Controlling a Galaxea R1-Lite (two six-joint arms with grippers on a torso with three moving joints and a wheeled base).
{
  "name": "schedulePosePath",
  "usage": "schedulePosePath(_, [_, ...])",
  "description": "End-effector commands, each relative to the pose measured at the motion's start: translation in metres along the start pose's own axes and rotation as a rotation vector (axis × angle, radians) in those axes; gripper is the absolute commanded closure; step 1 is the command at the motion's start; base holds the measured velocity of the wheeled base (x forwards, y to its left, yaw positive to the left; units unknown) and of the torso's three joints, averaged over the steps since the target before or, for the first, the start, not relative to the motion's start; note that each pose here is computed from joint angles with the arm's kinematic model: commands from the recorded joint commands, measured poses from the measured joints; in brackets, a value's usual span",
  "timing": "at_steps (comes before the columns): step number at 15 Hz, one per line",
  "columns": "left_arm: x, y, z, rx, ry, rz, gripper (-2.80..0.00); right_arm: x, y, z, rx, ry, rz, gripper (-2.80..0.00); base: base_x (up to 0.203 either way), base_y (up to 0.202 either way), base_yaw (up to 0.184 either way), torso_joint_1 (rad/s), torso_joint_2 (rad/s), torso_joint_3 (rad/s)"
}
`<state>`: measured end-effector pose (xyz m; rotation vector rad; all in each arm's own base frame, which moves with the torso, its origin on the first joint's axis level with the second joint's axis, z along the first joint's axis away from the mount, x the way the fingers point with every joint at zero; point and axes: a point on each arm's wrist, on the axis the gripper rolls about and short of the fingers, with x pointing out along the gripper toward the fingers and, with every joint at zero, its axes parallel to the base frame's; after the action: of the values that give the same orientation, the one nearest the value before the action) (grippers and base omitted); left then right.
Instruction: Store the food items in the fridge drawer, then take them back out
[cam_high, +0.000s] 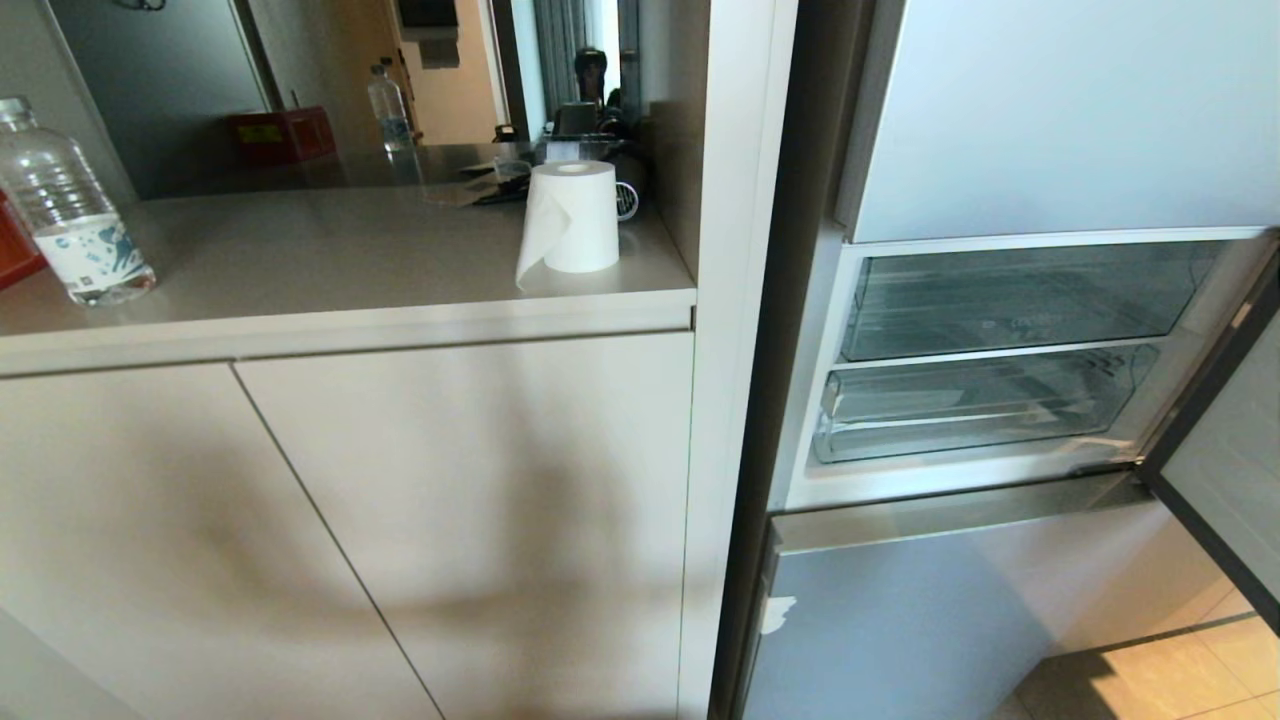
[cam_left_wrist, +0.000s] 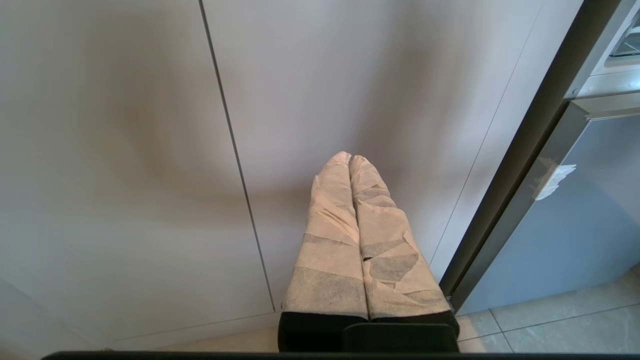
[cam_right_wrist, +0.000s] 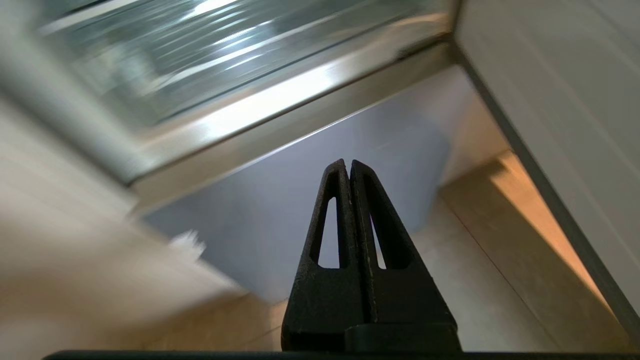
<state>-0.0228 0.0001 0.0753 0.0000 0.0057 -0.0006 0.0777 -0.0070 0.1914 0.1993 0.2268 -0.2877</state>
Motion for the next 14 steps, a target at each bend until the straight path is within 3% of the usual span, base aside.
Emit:
schedulePosePath(1, [0.0, 0.0, 0.0, 0.0, 0.0, 0.001, 0.0, 0.067, 0.013, 0.001, -0.013, 0.134, -0.138, 0.0, 0.0, 0.0, 0.0, 0.0, 0.0, 0.0])
schedulePosePath(4, [0.0, 0.0, 0.0, 0.0, 0.0, 0.001, 0.0, 0.108, 0.005, 0.021, 0.067, -0.019, -0.392, 0.0, 0.0, 0.0, 0.0, 0.0, 0.0, 0.0])
schedulePosePath(6, [0.0, 0.0, 0.0, 0.0, 0.001, 0.001, 0.0, 0.116, -0.008, 0.03, 0.091, -0.055, -0.479, 0.0, 0.0, 0.0, 0.0, 0.0, 0.0, 0.0])
schedulePosePath(9, [0.0, 0.0, 0.0, 0.0, 0.0, 0.001, 0.0, 0.138, -0.03, 0.041, 0.123, -0.059, -0.586, 0.0, 0.0, 0.0, 0.0, 0.0, 0.0, 0.0])
schedulePosePath(14, [0.0, 0.0, 0.0, 0.0, 0.0, 0.001, 0.0, 0.161, -0.053, 0.045, 0.151, -0.088, -0.652, 0.0, 0.0, 0.0, 0.0, 0.0, 0.0, 0.0])
